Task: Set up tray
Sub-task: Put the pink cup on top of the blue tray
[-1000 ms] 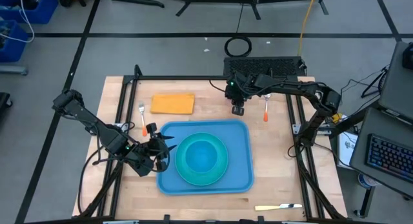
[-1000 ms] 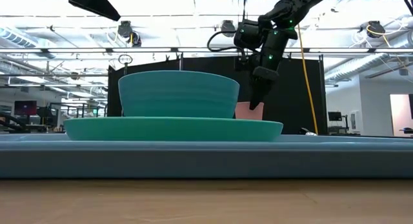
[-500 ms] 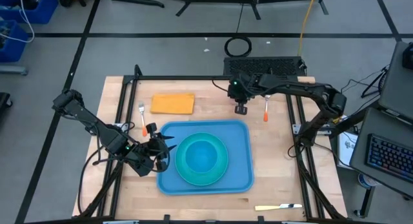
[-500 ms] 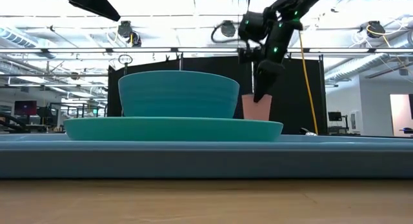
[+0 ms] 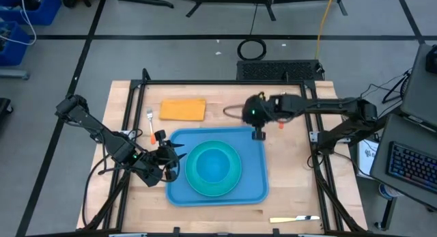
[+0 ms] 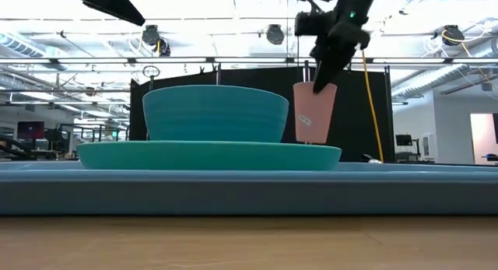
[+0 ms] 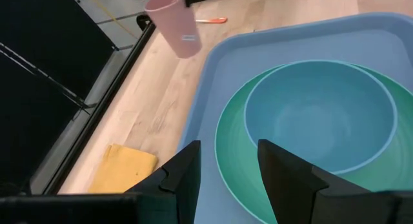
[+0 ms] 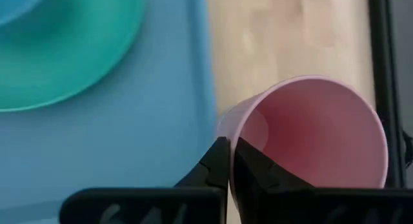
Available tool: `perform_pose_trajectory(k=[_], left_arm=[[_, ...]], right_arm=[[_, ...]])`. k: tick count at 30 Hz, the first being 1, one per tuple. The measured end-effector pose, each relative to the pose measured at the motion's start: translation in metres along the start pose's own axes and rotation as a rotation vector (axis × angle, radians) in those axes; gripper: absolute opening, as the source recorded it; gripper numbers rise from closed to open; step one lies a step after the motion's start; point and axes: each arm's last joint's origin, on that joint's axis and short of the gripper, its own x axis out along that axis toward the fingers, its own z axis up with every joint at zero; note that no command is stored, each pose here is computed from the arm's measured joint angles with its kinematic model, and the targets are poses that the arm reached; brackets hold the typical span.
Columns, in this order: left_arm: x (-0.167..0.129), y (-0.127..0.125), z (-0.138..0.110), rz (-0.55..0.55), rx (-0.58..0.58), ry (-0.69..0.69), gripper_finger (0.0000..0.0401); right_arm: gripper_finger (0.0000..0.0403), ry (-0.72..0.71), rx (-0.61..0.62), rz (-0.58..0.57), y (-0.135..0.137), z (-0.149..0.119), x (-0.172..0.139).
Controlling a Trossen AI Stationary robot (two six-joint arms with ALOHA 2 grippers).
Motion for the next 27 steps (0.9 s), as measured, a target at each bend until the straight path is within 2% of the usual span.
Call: perform_pose_trajectory(k=[4,9,15,27], left_arm=[[0.0,0.0,0.0,-0.001,-0.004,-0.003,0.0159],[0.0,0.0,0.0,-0.001,-0.004,-0.003,0.0159],[0.0,0.0,0.0,-0.001,-0.002,-0.003,0.0159],[0.0,0.0,0.0,-0.001,-0.002,-0.003,0.0159]], right_arm=[[0.0001,0.012,-0.019,0.03,0.025,0.002,-0.002],[0.0,0.074,0.007,0.023,0.045,-0.004,-0.006],[0.0,0.062,-0.005,0.064,0.067,-0.009,0.001],[0.0,0.096,0.002,0.07,0.076,-0.029,0.025]])
